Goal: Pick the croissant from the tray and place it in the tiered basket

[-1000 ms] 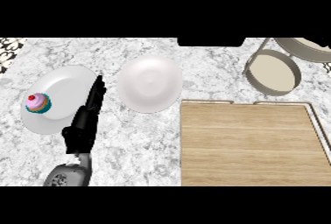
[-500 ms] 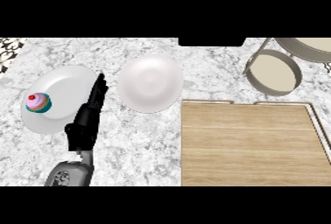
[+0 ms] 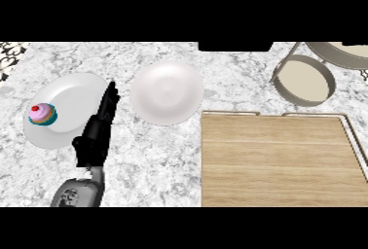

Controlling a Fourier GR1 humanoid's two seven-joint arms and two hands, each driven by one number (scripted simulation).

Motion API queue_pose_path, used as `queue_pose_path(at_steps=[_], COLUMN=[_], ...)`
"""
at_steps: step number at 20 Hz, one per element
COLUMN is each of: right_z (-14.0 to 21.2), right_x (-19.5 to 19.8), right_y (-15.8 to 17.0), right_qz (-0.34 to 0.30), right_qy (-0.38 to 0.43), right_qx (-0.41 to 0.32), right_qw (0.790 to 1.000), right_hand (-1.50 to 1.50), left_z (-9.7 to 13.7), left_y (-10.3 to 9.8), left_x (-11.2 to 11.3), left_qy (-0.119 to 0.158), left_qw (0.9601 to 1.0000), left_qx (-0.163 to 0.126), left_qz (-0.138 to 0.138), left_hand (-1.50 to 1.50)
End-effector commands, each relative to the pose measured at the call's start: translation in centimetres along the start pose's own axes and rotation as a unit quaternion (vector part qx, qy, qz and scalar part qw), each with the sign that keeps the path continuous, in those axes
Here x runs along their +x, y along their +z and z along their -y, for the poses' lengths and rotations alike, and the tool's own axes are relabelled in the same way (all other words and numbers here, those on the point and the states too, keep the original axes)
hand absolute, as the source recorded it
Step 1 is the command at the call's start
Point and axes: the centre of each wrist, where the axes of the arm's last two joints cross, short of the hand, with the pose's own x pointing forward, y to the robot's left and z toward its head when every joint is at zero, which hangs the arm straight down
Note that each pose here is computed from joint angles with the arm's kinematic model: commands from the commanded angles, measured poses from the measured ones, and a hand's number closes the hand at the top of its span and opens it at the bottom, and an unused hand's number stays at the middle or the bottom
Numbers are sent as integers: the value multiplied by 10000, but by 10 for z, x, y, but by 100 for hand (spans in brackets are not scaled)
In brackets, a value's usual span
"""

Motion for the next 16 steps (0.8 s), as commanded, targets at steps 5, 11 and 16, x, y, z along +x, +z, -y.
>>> queue_pose_path(at_steps=[5,11,16], right_z=[37,73,100], right_x=[0,-86,-171], right_y=[-1,15,55], right_qz=[-152,-1073,-1226], right_qy=[-1643,-2226,-2971], right_qx=[-739,-1354,-1482], right_qw=[9835,9595,9353], right_hand=[-150,-150,-150], left_z=[-7,4,-5], left_y=[-2,-11,-4], left_x=[-9,6,-9], left_qy=[77,45,1], left_qw=[9999,10000,9999], left_qx=[72,19,79], left_qz=[-86,-8,-86], left_hand=[0,0,0])
